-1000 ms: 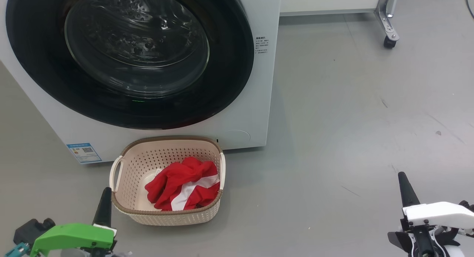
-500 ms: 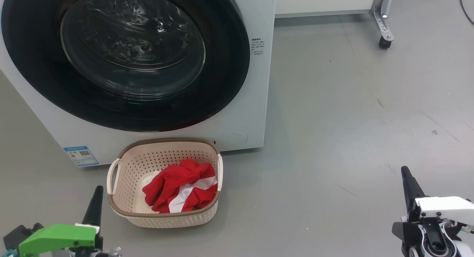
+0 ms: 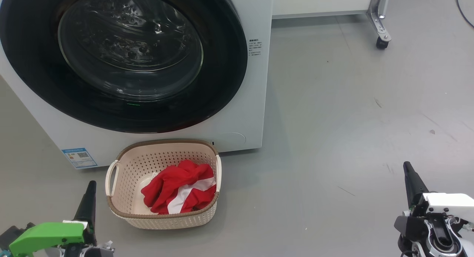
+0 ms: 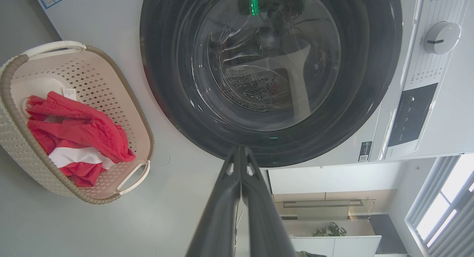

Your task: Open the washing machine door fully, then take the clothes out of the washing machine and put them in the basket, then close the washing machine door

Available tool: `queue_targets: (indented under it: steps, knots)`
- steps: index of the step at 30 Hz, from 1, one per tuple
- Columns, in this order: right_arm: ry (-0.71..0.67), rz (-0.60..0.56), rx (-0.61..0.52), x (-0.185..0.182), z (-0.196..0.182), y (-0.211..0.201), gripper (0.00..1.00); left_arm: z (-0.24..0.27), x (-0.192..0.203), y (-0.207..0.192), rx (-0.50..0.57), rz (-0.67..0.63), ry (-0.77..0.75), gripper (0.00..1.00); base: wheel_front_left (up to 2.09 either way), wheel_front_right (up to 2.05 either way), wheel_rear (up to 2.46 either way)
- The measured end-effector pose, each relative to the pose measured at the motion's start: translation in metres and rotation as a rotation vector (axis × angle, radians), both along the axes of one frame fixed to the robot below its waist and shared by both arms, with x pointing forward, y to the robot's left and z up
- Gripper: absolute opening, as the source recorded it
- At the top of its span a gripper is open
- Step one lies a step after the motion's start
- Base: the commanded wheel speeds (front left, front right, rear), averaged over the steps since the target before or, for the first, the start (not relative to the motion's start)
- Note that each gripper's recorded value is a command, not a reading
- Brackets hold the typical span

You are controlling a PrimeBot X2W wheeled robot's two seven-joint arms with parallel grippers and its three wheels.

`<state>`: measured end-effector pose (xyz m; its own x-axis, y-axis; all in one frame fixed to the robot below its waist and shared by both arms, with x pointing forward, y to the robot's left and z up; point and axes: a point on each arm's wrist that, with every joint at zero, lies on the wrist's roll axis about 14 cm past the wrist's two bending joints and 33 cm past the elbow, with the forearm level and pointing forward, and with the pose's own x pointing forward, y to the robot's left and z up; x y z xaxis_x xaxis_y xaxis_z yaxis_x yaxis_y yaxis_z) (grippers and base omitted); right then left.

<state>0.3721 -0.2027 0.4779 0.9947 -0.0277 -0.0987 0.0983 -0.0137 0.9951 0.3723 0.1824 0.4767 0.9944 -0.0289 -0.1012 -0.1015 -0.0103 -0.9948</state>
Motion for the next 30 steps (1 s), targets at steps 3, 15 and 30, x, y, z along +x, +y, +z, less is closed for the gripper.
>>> queue_targets:
  steps: [3,15,30]
  knots:
    - [0.0,0.0,0.0,0.0002,-0.0001,0.0,0.0,-0.0003,-0.0001,0.0002,0.0,0.0,0.001,0.0,0.0,0.0,0.0]
    - [0.002,0.003,0.001,0.0008,-0.0007,0.0002,0.0,-0.0017,-0.0004,0.0008,0.0,0.002,0.005,0.0,0.0,0.0,0.0]
    - [0.0,0.001,0.001,0.002,0.0002,-0.0003,0.0,-0.002,-0.0005,0.0014,0.0,0.002,0.002,0.0,0.0,0.0,0.0]
